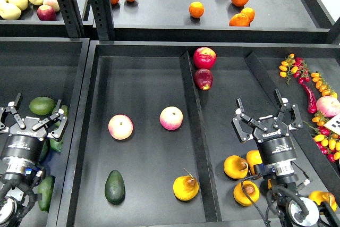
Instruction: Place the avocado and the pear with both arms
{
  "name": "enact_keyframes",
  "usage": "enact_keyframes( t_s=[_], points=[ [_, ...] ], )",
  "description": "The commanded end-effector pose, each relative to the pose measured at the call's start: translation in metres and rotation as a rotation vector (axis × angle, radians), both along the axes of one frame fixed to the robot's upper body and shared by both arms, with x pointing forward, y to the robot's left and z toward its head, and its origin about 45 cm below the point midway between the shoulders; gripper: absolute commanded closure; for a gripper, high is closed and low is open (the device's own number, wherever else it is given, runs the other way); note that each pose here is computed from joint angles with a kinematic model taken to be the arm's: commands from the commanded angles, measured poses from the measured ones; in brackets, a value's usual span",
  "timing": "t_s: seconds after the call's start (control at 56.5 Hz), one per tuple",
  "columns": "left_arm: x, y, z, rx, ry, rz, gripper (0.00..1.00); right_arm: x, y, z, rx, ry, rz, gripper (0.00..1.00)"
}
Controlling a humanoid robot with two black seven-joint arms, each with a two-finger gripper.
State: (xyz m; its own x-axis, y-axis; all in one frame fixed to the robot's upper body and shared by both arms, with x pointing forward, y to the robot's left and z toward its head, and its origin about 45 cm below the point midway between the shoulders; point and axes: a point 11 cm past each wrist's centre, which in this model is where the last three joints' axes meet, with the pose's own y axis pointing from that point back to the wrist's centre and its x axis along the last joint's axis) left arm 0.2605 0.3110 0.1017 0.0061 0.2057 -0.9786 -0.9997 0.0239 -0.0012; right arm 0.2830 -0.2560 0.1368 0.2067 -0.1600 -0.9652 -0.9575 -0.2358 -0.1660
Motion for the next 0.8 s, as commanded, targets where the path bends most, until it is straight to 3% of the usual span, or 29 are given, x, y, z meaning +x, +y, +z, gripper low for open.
enact_keyframes(
  t_s=[0.0, 0.584, 0.779],
  points=[
    [0.0, 0.001, 0.0, 0.001, 0.001, 0.0, 0.0, 0.0, 0.0, 0.0, 0.0, 0.0, -0.001, 0.0],
    [0.002, -0.001, 0.001, 0.001, 0.0, -0.016, 0.0, 0.0, -0.006, -0.001, 0.004, 0.002, -0.026, 0.0],
    [0.004, -0.014, 0.001, 0.0, 0.012, -0.13, 0.0, 0.0, -0.005, 0.0, 0.003, 0.002, -0.017, 0.0]
  ],
)
